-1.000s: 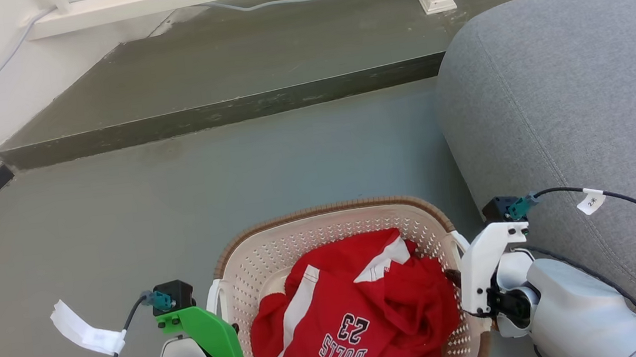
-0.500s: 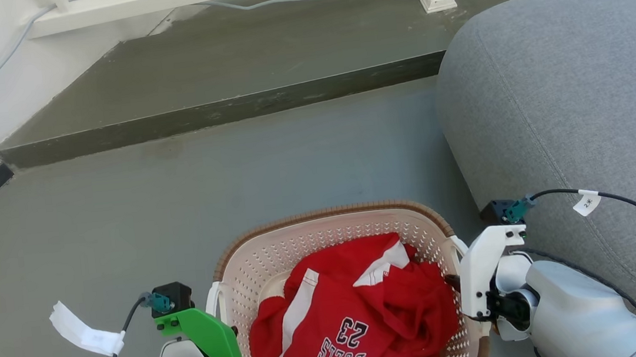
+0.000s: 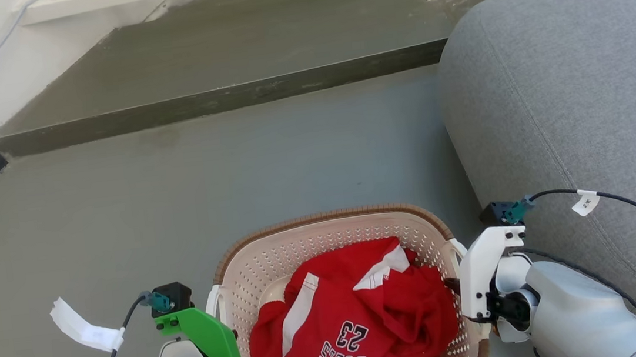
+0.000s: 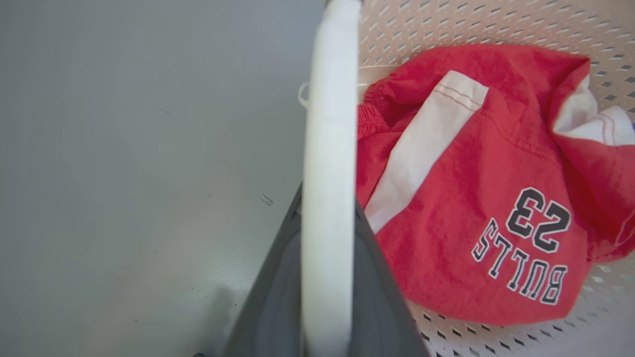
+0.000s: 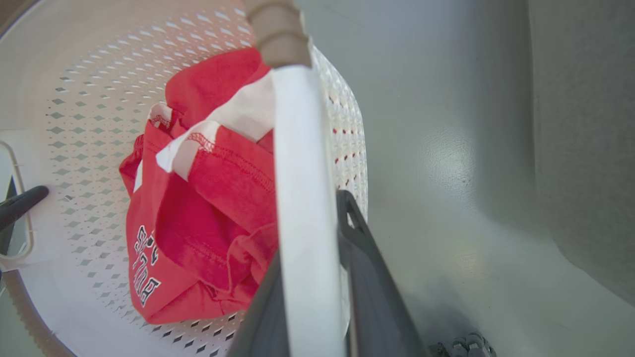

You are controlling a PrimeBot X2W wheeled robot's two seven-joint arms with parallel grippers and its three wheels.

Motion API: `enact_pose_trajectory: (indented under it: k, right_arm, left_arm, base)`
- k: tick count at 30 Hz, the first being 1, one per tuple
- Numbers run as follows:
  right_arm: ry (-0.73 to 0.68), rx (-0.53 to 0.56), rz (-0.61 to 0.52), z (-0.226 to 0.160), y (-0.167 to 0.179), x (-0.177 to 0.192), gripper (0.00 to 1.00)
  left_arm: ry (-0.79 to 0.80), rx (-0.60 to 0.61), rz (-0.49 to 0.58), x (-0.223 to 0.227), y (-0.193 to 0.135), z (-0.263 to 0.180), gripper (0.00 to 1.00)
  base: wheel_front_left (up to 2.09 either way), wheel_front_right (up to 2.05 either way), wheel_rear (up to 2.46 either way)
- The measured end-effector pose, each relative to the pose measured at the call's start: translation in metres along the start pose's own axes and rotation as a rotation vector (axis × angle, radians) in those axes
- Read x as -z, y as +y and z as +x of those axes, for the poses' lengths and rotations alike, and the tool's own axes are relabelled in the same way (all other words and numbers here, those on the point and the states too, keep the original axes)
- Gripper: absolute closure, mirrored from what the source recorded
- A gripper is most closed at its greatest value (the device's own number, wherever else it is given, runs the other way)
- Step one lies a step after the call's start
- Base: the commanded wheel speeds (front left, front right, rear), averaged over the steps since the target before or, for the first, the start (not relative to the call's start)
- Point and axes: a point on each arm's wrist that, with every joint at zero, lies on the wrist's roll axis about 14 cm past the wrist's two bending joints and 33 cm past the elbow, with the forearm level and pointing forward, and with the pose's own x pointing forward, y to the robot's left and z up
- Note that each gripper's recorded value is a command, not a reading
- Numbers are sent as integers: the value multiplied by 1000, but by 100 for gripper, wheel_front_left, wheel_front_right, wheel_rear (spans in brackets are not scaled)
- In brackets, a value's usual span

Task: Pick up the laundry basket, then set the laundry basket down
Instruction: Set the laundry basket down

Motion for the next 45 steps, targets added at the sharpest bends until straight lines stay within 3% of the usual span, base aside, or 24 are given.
enact_pose_trajectory:
  k: [13, 22, 45]
  right_arm:
    - [41, -5, 30, 9, -3, 5, 100]
    - [25, -1, 23, 20, -7, -12, 100]
    - [12, 14, 36, 70, -27, -27, 100]
  left_arm:
    - [31, -3, -14, -1, 4, 9, 100]
    - [21, 2, -21, -12, 8, 23, 100]
    - [22, 1, -94, -20, 31, 73, 100]
  base:
    - [0, 0, 0]
    - [0, 0, 0]
    - [0, 0, 0]
